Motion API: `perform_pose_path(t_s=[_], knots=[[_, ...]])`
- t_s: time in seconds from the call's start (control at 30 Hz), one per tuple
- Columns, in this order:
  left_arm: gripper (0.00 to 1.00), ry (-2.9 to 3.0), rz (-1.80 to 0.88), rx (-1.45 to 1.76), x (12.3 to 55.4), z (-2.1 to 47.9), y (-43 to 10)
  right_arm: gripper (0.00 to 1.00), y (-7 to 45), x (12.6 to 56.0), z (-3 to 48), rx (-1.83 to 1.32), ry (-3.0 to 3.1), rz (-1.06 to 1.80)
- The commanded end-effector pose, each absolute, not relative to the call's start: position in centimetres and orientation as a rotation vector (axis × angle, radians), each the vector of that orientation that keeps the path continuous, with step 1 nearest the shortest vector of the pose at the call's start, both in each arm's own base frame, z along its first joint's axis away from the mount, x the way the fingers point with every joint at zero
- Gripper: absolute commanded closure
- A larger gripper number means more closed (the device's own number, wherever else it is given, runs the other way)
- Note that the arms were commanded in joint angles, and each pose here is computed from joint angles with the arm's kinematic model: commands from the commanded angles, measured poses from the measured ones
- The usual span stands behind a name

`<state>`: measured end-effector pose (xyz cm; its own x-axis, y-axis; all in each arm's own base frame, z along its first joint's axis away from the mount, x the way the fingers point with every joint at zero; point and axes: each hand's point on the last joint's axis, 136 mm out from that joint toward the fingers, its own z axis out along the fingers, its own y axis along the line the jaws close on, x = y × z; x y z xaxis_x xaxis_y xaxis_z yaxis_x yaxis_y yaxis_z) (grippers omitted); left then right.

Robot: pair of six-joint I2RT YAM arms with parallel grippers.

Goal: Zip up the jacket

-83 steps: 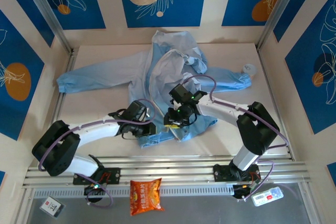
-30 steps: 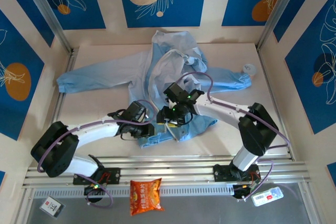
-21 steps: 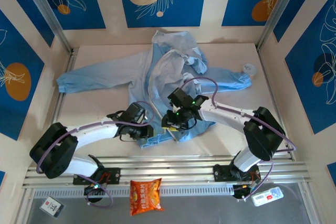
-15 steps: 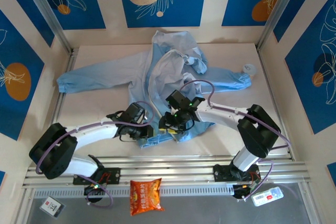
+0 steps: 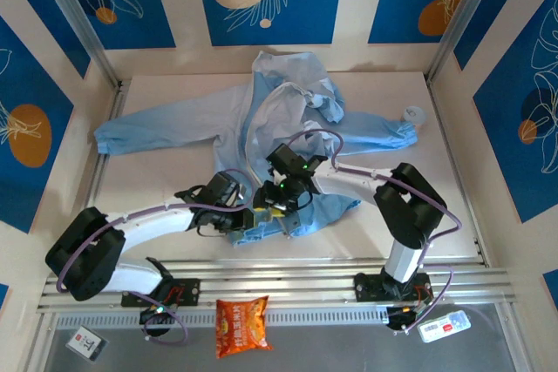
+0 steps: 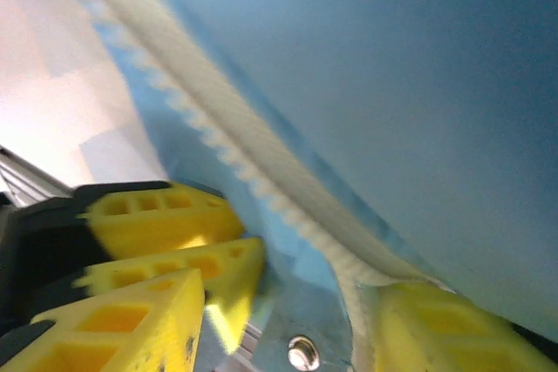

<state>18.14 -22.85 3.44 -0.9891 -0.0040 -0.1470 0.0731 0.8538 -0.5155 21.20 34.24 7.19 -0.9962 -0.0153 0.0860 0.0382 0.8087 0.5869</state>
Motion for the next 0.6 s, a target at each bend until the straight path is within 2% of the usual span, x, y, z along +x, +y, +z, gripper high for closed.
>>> perform_pose_path(t_s=[0.0, 0.1, 0.2, 0.4, 0.57], knots=[[0.75, 2.890, -0.784, 0.041, 18.0, 3.8, -22.0, 0.67, 34.7, 22.8, 8.6, 0.055, -2.923, -0.995], [0.75, 2.879, -0.778, 0.044, 18.2, 4.3, -21.6, 0.91, 34.8, 23.0, 8.7, 0.083, -2.898, -1.012], [0.74, 2.856, -0.775, 0.052, 18.4, 5.3, -21.1, 1.00, 34.8, 22.9, 9.1, 0.107, -2.898, -1.035], [0.55, 2.774, -0.828, 0.011, 19.1, 7.6, -19.9, 1.00, 34.5, 22.4, 9.2, 0.110, -2.890, -1.048], [0.54, 2.733, -0.911, -0.044, 19.1, 7.9, -19.9, 0.84, 34.9, 21.5, 8.4, 0.120, -2.863, -1.027]])
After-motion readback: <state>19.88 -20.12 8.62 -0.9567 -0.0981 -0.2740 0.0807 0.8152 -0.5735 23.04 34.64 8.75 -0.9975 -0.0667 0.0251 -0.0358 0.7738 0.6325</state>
